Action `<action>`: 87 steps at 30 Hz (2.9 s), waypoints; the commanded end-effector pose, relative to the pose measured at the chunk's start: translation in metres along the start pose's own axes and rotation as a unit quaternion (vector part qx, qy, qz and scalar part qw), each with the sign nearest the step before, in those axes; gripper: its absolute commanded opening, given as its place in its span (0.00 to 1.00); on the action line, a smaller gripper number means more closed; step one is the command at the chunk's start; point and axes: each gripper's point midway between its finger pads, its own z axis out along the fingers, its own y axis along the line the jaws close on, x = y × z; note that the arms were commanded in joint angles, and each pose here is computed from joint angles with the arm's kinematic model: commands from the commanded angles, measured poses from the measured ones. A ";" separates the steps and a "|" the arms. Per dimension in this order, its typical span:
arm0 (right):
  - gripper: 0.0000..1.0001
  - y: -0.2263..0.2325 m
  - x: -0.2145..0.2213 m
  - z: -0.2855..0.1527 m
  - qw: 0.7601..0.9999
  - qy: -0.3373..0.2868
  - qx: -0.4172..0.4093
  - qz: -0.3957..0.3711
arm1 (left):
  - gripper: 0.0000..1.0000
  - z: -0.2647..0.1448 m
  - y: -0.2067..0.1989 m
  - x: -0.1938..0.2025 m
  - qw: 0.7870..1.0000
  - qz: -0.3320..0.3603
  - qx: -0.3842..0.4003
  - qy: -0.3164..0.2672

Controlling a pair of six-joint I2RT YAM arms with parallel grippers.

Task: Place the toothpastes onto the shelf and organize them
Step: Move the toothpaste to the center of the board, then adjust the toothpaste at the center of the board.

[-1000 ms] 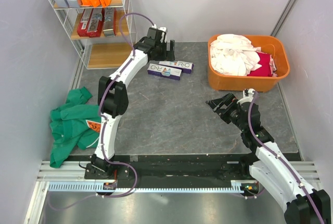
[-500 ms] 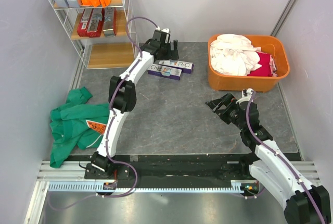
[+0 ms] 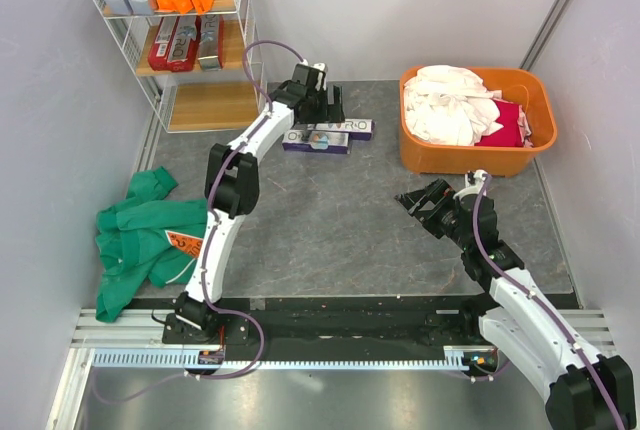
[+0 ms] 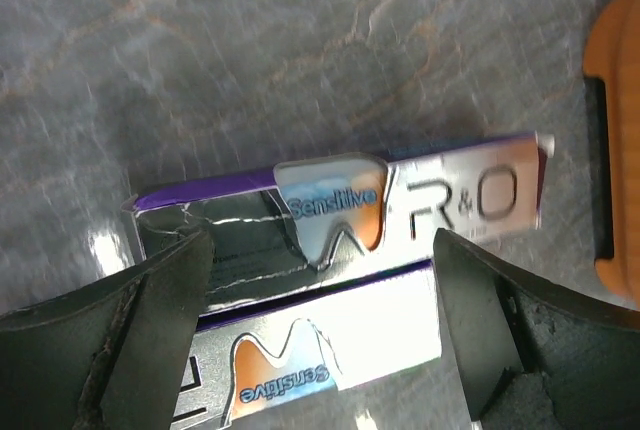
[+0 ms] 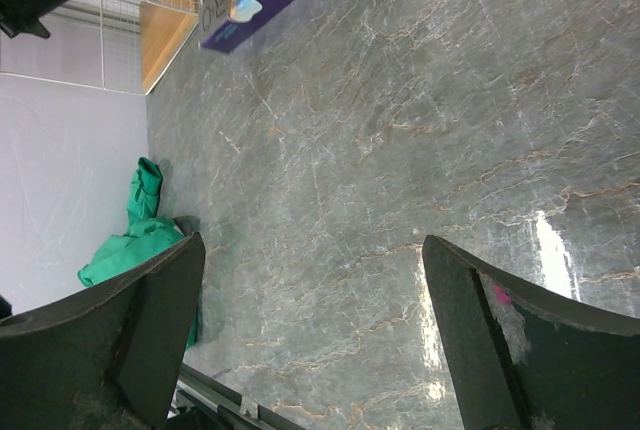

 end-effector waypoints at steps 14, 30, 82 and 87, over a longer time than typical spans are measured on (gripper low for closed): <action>0.98 0.014 -0.008 -0.008 0.999 -0.019 -0.031 0.002 | 1.00 -0.056 -0.016 0.178 0.978 0.027 -0.058 0.200; 0.98 0.008 -0.003 -0.010 1.000 -0.012 -0.023 0.007 | 1.00 -0.118 -0.064 0.248 0.973 0.053 0.000 0.224; 0.98 0.002 0.005 -0.003 1.000 0.012 -0.010 0.009 | 1.00 -0.190 -0.025 0.224 0.952 0.288 -0.041 0.095; 0.98 0.004 0.005 -0.001 1.000 0.015 -0.010 0.008 | 1.00 -0.183 -0.034 0.242 0.949 0.291 -0.002 0.124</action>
